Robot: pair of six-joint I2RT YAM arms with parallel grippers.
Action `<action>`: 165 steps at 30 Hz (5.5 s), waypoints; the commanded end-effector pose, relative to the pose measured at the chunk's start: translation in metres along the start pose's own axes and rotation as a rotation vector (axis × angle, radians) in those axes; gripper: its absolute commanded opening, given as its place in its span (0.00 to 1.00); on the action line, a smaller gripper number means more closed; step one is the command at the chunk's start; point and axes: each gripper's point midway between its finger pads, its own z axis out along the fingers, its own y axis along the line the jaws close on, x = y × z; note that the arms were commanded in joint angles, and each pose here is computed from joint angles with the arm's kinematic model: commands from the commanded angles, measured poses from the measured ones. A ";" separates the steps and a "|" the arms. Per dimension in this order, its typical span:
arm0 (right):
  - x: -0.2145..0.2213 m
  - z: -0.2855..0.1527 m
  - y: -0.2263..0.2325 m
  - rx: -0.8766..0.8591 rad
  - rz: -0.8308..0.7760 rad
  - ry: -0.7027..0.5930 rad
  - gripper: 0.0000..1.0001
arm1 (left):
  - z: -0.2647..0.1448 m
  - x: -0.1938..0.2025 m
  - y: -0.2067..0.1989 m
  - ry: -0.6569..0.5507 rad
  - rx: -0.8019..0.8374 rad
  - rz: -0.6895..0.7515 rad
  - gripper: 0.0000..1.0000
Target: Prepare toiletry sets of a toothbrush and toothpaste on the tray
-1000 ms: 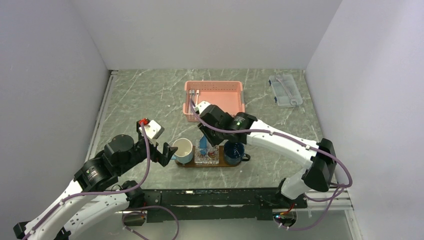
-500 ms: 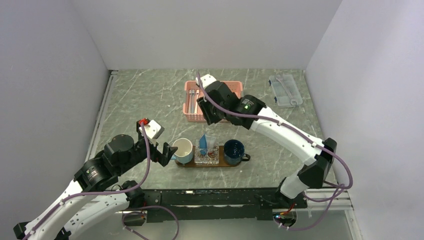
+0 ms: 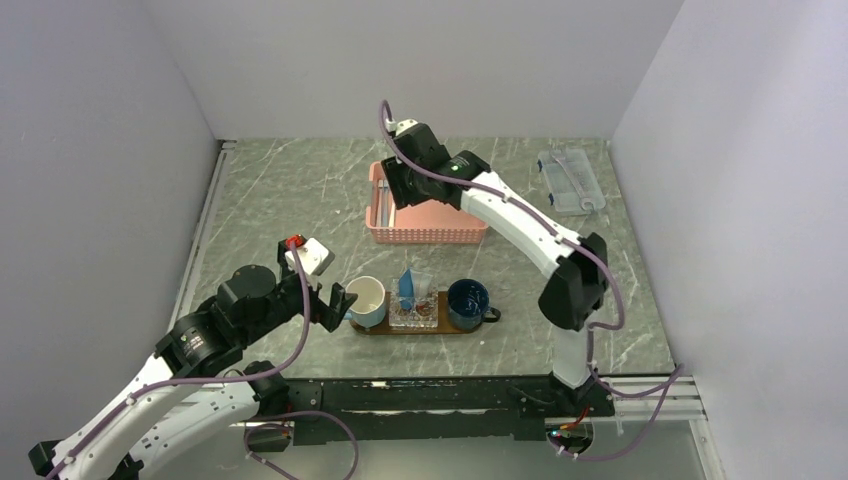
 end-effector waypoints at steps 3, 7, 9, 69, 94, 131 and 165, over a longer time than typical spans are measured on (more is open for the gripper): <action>-0.027 0.045 -0.008 0.003 0.083 -0.039 0.54 | 0.003 -0.009 0.003 -0.035 -0.015 0.003 0.99; -0.025 0.078 -0.013 0.033 0.106 -0.029 0.55 | 0.003 -0.007 0.008 -0.031 -0.044 -0.002 0.99; -0.023 0.093 -0.015 0.046 0.123 -0.023 0.55 | 0.003 -0.007 0.009 -0.034 -0.051 -0.004 0.99; 0.074 0.176 -0.071 0.224 0.096 0.136 0.00 | 0.001 -0.008 0.023 -0.049 -0.120 -0.028 0.99; -0.038 -0.023 -0.062 0.062 0.171 -0.333 0.00 | 0.006 -0.030 0.010 -0.090 -0.046 -0.078 0.99; 0.005 -0.289 0.101 -1.166 0.402 -0.783 0.00 | 0.001 -0.129 -0.119 -0.449 0.786 -0.517 0.99; -0.002 -0.285 0.119 -1.175 0.436 -0.837 0.00 | -0.023 -0.131 -0.129 -0.483 0.880 -0.471 0.00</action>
